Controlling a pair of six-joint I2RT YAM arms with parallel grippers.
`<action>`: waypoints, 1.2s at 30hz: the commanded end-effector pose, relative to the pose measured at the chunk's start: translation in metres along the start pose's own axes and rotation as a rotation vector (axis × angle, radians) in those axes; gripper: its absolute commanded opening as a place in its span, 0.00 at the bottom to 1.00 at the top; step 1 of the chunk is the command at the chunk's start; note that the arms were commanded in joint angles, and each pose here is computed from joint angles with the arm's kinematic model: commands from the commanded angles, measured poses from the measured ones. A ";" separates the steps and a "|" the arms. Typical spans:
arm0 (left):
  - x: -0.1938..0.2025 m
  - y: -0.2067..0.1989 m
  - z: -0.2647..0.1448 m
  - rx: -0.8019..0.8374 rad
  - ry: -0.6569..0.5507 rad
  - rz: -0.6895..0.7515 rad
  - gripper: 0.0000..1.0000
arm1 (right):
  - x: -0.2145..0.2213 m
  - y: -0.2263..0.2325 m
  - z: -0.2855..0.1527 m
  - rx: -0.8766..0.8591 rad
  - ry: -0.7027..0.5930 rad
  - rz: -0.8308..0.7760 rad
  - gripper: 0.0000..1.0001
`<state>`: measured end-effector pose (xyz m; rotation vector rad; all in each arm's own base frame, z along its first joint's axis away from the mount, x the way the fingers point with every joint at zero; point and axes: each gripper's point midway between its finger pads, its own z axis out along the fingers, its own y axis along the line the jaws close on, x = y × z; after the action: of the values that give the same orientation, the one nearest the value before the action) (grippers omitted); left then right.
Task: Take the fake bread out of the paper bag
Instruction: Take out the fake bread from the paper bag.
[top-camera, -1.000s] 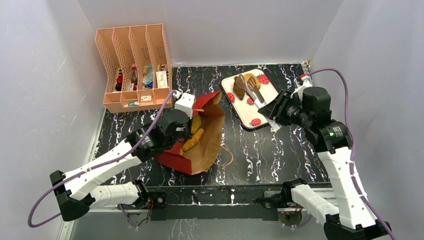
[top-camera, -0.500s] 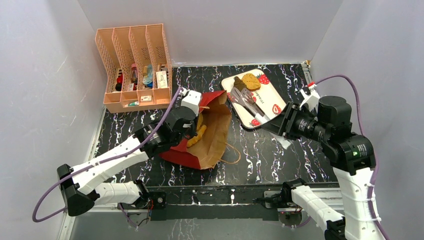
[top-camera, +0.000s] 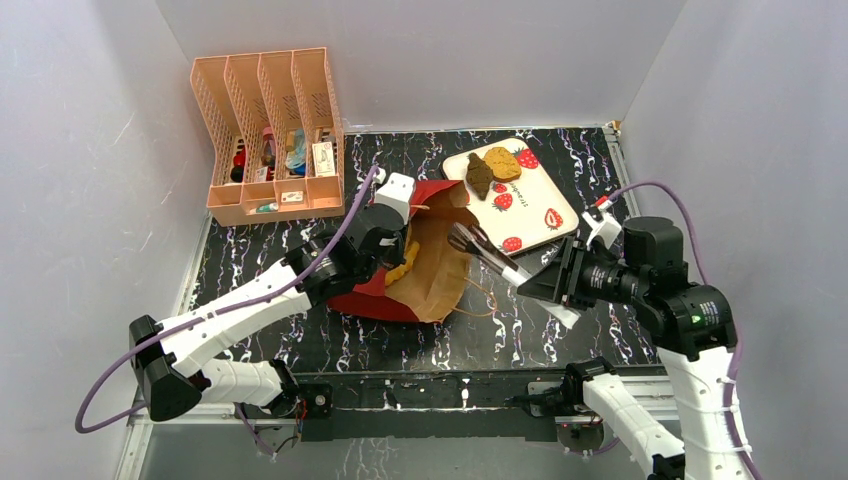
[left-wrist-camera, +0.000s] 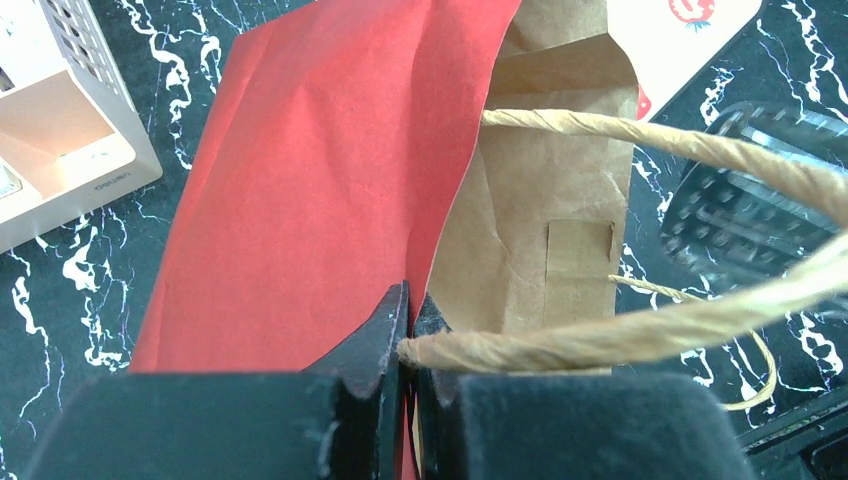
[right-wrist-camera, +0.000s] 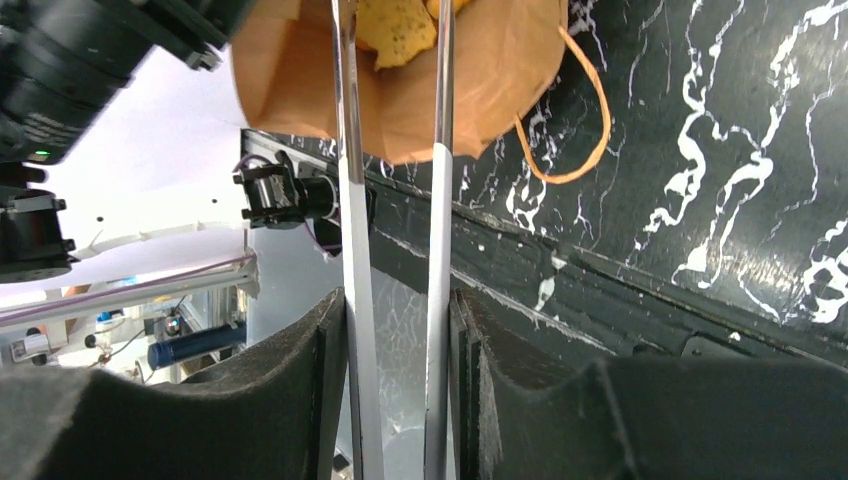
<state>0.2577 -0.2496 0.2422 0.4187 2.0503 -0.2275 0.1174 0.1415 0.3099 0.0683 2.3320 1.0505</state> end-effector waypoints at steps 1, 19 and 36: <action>-0.025 -0.004 -0.008 0.019 -0.063 -0.036 0.00 | 0.004 0.000 0.007 -0.056 0.001 -0.010 0.34; -0.031 -0.007 -0.003 0.022 -0.074 -0.007 0.00 | -0.021 -0.028 0.075 -0.041 0.005 0.067 0.33; -0.033 -0.002 -0.013 0.032 -0.085 0.021 0.00 | 0.034 -0.025 0.163 0.070 0.148 0.124 0.35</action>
<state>0.2665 -0.2592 0.2453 0.4764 2.0291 -0.1976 0.1602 0.2343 0.1719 0.0930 2.6459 1.0088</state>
